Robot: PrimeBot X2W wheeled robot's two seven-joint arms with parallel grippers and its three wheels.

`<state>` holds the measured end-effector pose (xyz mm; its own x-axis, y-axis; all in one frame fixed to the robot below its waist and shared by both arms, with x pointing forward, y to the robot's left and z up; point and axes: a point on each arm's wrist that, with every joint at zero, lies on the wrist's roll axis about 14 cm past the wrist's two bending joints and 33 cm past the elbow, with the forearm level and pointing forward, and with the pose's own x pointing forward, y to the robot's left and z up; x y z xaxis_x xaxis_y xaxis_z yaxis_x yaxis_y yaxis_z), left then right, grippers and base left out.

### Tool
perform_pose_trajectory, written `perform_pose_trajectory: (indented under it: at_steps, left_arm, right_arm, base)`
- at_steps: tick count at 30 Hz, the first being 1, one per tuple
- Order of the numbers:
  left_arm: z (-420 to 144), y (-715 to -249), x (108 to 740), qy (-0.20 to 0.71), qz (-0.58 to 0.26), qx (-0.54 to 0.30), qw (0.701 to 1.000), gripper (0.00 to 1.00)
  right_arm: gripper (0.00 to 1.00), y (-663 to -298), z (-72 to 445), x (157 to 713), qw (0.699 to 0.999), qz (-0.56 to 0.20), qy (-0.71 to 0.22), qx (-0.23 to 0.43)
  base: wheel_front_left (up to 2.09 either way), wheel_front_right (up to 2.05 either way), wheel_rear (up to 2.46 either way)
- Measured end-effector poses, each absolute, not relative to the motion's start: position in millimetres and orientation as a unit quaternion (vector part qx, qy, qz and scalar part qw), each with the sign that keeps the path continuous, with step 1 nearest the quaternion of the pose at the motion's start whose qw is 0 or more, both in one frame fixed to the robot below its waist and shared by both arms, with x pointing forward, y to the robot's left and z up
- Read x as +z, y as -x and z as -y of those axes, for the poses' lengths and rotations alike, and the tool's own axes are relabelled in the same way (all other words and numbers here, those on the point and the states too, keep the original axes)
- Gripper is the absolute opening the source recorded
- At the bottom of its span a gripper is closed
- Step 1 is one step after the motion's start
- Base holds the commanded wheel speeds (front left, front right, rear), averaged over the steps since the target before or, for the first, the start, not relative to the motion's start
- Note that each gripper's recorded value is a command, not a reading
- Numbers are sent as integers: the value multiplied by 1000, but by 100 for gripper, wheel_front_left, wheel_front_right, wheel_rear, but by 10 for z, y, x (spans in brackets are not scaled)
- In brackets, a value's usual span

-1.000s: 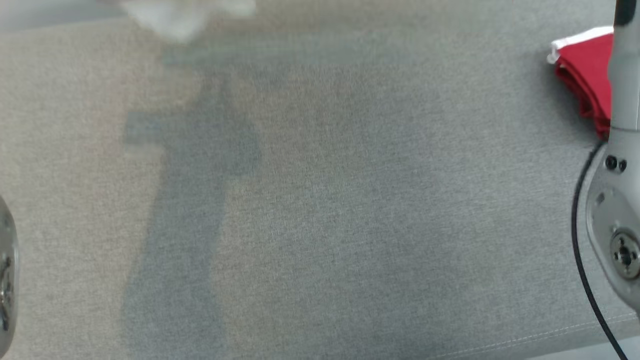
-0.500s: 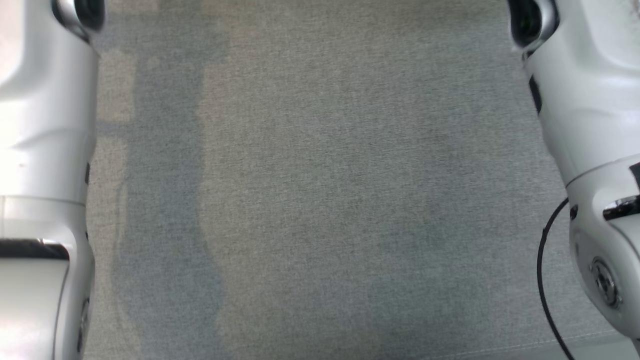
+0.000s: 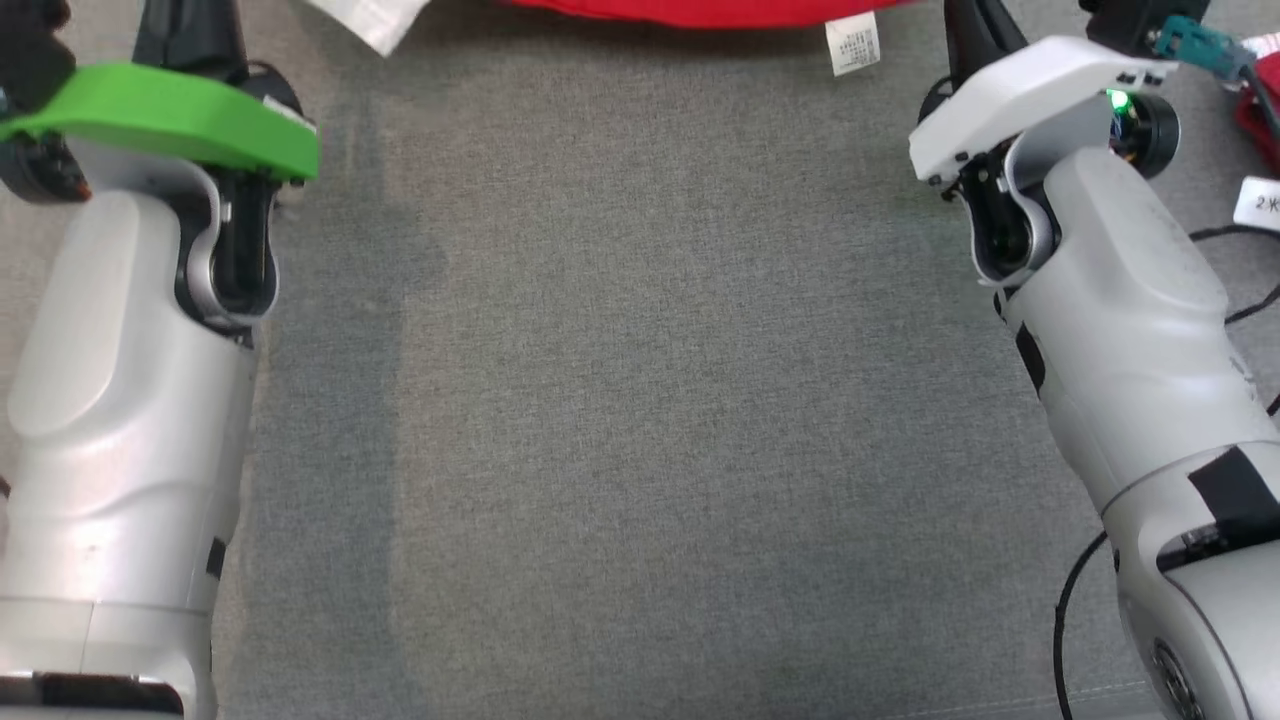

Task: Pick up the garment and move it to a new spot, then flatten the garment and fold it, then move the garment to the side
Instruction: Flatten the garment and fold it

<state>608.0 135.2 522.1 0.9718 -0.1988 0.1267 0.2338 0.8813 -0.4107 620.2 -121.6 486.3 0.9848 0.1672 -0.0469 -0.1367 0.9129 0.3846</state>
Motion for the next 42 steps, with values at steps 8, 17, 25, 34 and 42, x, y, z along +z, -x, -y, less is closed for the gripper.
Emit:
perform_pose_trajectory:
  at_steps: [8, 17, 25, 34, 42]
  left_arm:
    - [-1438, -5486, 5252, 267, 30, -119, 956, 0]
    - [-1483, -4548, 5453, 307, 34, -114, 944, 0]
    - [-1479, -3753, 5722, 311, 33, -113, 943, 0]
    - [-1450, -3180, 5562, 301, -36, -100, 948, 0]
    - [-1348, -3187, 5100, 321, -110, -92, 936, 0]
  right_arm:
    - [0, -5784, 1364, 4944, 968, -37, -241, 65]
    - [0, -5091, 1629, 5157, 962, -27, -261, 75]
    - [0, -4346, 1814, 5441, 968, -10, -236, 81]
    - [0, -3604, 1623, 5339, 967, -81, -224, 89]
    - [0, -3527, 1716, 4828, 954, -153, -251, 56]
  base:
    - [0, 0, 0]
    - [0, 0, 0]
    - [0, 0, 0]
    - [0, 0, 0]
    - [0, 0, 0]
